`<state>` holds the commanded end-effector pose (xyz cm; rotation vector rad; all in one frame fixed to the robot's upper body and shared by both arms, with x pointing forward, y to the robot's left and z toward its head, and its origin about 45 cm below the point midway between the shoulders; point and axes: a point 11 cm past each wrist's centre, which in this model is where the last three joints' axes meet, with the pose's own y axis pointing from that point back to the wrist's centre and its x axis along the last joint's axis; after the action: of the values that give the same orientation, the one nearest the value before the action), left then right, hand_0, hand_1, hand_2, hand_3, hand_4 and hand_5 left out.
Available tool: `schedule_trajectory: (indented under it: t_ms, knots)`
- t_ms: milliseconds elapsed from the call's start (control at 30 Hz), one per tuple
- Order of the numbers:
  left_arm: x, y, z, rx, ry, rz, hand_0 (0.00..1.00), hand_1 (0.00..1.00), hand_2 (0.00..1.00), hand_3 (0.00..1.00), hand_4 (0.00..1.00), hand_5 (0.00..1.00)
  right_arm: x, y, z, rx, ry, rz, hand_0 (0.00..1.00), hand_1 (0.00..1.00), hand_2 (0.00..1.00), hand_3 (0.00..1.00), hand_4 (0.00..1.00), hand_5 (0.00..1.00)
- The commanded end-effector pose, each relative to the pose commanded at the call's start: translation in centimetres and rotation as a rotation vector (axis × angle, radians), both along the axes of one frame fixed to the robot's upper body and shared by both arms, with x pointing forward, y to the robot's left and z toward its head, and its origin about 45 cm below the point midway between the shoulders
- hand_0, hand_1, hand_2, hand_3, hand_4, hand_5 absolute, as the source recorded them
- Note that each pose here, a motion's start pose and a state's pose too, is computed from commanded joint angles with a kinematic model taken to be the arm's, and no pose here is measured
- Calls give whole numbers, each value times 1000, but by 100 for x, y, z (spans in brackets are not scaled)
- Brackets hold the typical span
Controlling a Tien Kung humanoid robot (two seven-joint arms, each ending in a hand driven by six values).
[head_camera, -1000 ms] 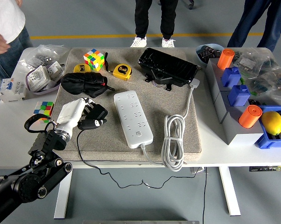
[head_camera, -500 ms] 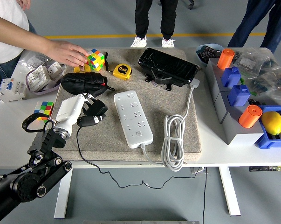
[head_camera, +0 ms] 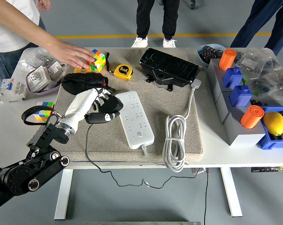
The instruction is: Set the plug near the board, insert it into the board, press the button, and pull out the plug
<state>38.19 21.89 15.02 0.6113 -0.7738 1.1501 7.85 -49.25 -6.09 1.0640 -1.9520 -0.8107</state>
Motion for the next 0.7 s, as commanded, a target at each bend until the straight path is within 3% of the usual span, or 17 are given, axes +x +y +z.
schedule_trajectory:
  t_ms: [333, 700]
  knots:
    - [44, -210, 7, 44, 2, -134, 218, 309, 321, 520, 750, 52, -7, -1, 0, 1, 1, 5, 615, 621, 578, 534, 682, 243]
    - [175, -261, -9, 148, -15, -171, 219, 314, 323, 521, 750, 61, 15, -7, 10, 1, -4, 10, 615, 620, 578, 535, 681, 239]
